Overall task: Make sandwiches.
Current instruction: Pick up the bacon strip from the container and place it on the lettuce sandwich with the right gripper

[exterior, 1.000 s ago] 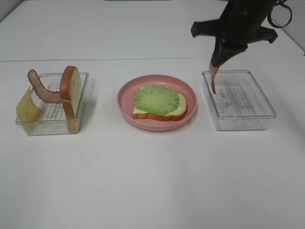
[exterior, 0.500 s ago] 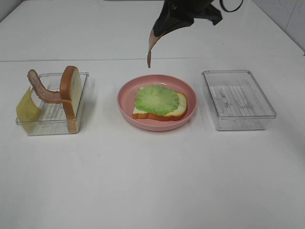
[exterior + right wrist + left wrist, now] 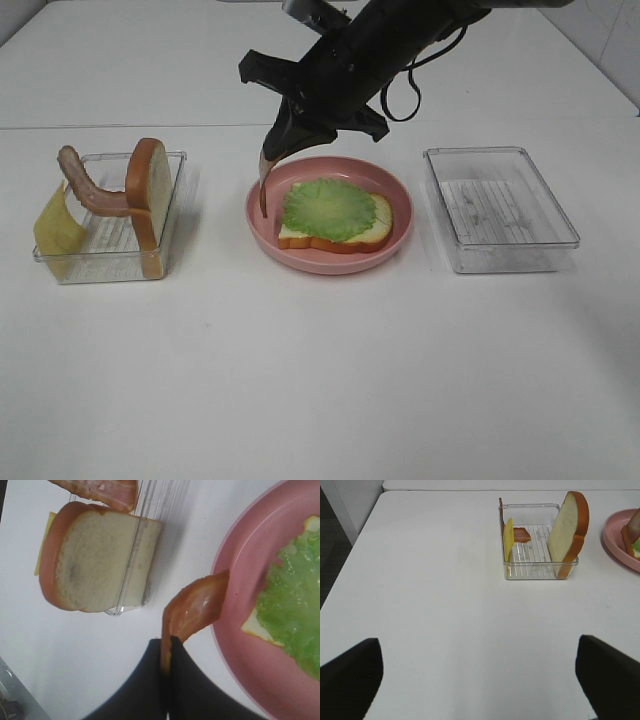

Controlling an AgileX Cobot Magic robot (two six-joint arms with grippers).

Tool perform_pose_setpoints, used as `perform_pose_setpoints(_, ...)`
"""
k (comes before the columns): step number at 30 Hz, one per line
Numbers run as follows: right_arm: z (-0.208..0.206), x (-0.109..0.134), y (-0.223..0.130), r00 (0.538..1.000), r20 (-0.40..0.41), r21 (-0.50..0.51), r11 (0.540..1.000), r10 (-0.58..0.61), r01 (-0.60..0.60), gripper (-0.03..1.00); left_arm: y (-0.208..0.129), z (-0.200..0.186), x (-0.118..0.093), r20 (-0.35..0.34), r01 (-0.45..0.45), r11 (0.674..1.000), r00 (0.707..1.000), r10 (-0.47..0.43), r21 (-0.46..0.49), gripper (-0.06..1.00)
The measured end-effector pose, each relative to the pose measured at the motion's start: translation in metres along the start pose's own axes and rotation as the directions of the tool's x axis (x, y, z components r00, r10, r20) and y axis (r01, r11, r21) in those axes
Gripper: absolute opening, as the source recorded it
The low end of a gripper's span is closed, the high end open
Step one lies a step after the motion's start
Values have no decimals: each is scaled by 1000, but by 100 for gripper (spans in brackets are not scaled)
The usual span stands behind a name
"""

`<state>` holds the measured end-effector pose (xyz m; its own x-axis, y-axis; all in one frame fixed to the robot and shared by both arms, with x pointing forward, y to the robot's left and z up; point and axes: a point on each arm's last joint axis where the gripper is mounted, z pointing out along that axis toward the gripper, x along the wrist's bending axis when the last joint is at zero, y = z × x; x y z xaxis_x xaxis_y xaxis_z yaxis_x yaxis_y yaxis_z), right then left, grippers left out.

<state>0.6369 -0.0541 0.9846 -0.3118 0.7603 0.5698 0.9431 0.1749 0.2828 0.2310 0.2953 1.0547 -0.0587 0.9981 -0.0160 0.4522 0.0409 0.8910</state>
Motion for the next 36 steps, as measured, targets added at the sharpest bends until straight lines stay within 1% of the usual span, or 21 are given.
perform_pose_setpoints(1,0,0,0,1000,0,0,1000,0,0,0,0,0,0,0,0,1000,1000,0,0,99)
perform_pose_setpoints(3,13,-8,-1,1000,3,21,1000,21,-21,0,0,0,0,0,0,1000,1000,0,0,99)
perform_pose_setpoints(9,19,-15,-3,999,32,36,999,7,-8,0,0,0,0,0,0,1000,1000,0,0,99)
perform_pose_setpoints(11,19,-21,-3,994,96,44,998,-45,41,0,0,0,0,0,0,1000,1000,0,0,99)
perform_pose_setpoints(14,19,-23,-3,991,117,46,997,-61,56,0,0,0,0,0,0,1000,1000,0,0,99)
perform_pose_setpoints(16,18,-30,-2,977,197,48,996,-86,78,0,0,0,0,0,0,1000,1000,0,0,99)
perform_pose_setpoints(17,18,-30,-2,977,197,48,996,-86,78,0,0,0,0,0,0,1000,1000,0,0,99)
perform_pose_setpoints(18,17,-34,-2,969,231,51,996,-86,76,0,0,0,0,0,0,1000,1000,0,0,99)
perform_pose_setpoints(19,17,-34,-2,969,231,51,996,-86,76,0,0,0,0,0,0,1000,1000,0,0,99)
perform_pose_setpoints(21,16,-37,-3,960,265,55,995,-92,80,0,0,0,0,0,0,1000,1000,0,0,99)
perform_pose_setpoints(25,15,-40,-2,950,297,58,995,-94,80,0,0,0,0,0,0,1000,1000,0,0,99)
perform_pose_setpoints(26,15,-43,-2,940,327,60,995,-98,83,0,0,0,0,0,0,1000,1000,0,0,99)
perform_pose_setpoints(27,15,-43,-2,940,327,60,995,-98,83,0,0,0,0,0,0,1000,1000,0,0,99)
perform_pose_setpoints(29,13,-47,-2,923,371,59,995,-97,81,0,0,0,0,0,0,1000,1000,0,0,99)
perform_pose_setpoints(30,13,-47,-2,923,371,59,995,-97,81,0,0,0,0,0,0,1000,1000,0,0,99)
perform_pose_setpoints(31,12,-49,-2,914,394,59,995,-97,80,0,0,0,0,0,0,1000,1000,0,0,99)
perform_pose_setpoints(36,12,-50,-2,908,407,57,995,-96,79,0,0,0,0,0,0,1000,1000,0,0,99)
